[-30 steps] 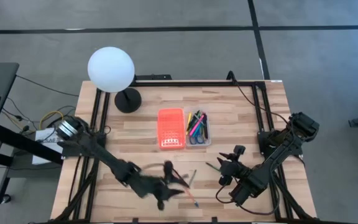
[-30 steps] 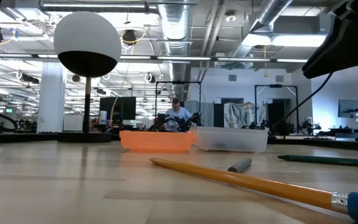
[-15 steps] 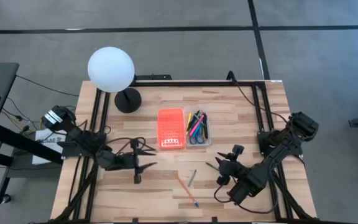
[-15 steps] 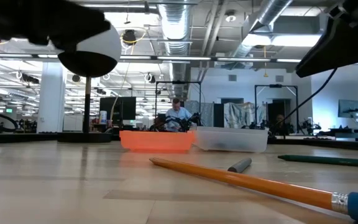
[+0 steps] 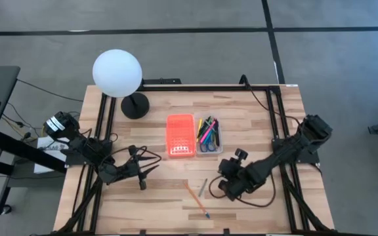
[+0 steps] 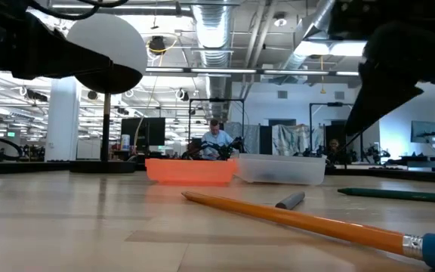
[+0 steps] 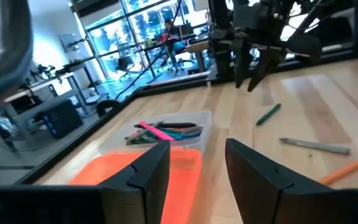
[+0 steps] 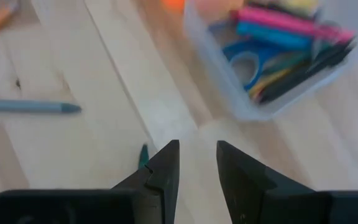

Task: Pick & place school supplies into a supply box
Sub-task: Put the green crayon into the orange supply box

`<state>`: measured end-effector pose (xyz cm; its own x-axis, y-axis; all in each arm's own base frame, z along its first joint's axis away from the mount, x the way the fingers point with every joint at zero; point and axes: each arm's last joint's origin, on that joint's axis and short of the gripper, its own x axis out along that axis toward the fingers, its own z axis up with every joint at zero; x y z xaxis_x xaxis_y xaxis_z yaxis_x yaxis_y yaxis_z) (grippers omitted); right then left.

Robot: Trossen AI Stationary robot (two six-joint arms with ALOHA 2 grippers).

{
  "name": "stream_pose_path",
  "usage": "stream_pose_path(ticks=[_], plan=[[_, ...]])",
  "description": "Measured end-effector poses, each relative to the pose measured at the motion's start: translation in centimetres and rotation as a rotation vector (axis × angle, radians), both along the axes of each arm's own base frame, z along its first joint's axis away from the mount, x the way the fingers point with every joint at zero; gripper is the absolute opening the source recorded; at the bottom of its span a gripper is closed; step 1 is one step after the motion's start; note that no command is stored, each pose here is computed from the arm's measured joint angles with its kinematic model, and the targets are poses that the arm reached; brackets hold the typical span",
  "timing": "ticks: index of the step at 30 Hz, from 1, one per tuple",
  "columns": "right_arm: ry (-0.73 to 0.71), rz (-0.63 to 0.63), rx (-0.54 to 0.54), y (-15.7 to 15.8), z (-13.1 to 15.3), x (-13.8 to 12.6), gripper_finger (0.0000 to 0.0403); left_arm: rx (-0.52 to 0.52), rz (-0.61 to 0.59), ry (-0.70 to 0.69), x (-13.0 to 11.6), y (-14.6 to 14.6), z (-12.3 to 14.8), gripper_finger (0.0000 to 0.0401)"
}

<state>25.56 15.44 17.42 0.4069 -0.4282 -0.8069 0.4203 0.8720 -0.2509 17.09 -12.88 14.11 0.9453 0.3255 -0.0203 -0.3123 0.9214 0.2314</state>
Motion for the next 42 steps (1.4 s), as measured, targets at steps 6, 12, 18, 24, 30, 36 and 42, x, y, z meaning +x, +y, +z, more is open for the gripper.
stream_pose_path(ticks=[6,12,18,24,30,36,42], plan=[[0.034,-0.009,0.036,-0.6,-0.1,0.4,0.0100,0.030,0.002,0.012,0.0,0.0,0.0,0.0150],[0.080,0.019,0.092,-0.2,-0.2,0.1,0.0100,0.034,0.002,0.016,0.0,0.0,-0.1,0.0151],[0.078,0.049,0.132,0.1,-1.6,-0.4,0.0100,0.032,0.002,0.015,0.0,0.0,-0.1,0.0151],[0.058,0.082,0.143,-0.2,-3.6,-1.3,0.0100,0.029,0.001,0.014,0.0,0.0,-0.1,0.0151],[0.061,0.090,0.177,-0.2,-4.2,-1.6,0.0100,0.029,0.002,0.014,0.0,0.0,-0.1,0.0151],[0.048,0.056,0.204,-0.7,-5.2,-2.0,0.0100,0.025,0.000,0.013,0.0,0.0,-0.1,0.0150],[0.063,0.044,0.221,-1.2,-5.5,-2.0,0.0100,0.025,0.000,0.012,0.0,0.0,-0.1,0.0150]])
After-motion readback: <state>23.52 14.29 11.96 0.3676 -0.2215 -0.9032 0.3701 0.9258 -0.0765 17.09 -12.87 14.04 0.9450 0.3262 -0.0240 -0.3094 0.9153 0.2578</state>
